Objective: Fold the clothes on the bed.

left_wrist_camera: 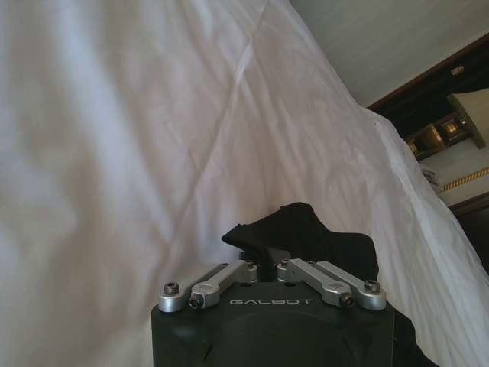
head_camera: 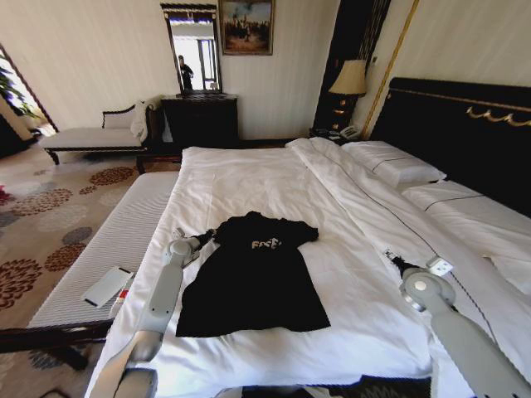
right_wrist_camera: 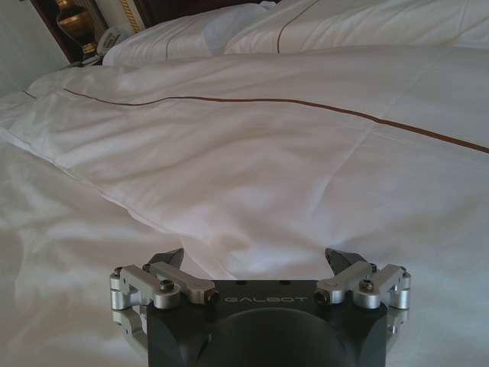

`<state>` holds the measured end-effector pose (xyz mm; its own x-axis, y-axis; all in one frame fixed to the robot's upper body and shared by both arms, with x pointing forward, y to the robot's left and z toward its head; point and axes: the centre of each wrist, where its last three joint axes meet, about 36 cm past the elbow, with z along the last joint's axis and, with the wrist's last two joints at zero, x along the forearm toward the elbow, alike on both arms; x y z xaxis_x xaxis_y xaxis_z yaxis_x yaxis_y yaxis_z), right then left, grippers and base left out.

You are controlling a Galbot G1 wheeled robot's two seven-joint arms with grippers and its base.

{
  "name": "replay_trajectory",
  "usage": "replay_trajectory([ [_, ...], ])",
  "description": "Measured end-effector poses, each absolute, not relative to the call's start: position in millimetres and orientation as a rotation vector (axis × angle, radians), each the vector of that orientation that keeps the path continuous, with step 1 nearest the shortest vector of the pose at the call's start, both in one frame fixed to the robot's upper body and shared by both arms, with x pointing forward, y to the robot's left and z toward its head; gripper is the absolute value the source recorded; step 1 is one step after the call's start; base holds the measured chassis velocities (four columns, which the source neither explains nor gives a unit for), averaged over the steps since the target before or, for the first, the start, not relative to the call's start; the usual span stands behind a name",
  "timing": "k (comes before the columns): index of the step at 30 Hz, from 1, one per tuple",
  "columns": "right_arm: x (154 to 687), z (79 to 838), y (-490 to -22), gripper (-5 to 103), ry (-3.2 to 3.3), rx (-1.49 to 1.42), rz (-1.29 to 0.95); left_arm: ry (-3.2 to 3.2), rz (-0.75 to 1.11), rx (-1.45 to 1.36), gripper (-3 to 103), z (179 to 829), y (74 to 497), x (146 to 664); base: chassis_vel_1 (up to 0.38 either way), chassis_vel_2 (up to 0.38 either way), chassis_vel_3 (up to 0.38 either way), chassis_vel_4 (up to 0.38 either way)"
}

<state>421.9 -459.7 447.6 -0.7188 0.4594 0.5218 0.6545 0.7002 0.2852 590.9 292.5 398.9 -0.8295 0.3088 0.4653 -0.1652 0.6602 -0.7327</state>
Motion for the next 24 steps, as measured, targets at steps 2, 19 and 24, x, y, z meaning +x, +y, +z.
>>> replay_trajectory([
  [2,422,448,-460,100,-2.495,-0.863,-0.644,-2.313,1.094,-0.114,2,401,293,591,0.0,0.0,0.0,0.0],
  [19,419,449,-457,100,-2.501,-0.855,-0.646,-2.441,1.091,-0.026,1,442,356,595,0.0,0.0,0.0,0.0],
  [24,417,450,-459,100,-2.501,-0.859,-0.647,-2.456,1.08,-0.001,1,446,369,593,0.0,0.0,0.0,0.0],
])
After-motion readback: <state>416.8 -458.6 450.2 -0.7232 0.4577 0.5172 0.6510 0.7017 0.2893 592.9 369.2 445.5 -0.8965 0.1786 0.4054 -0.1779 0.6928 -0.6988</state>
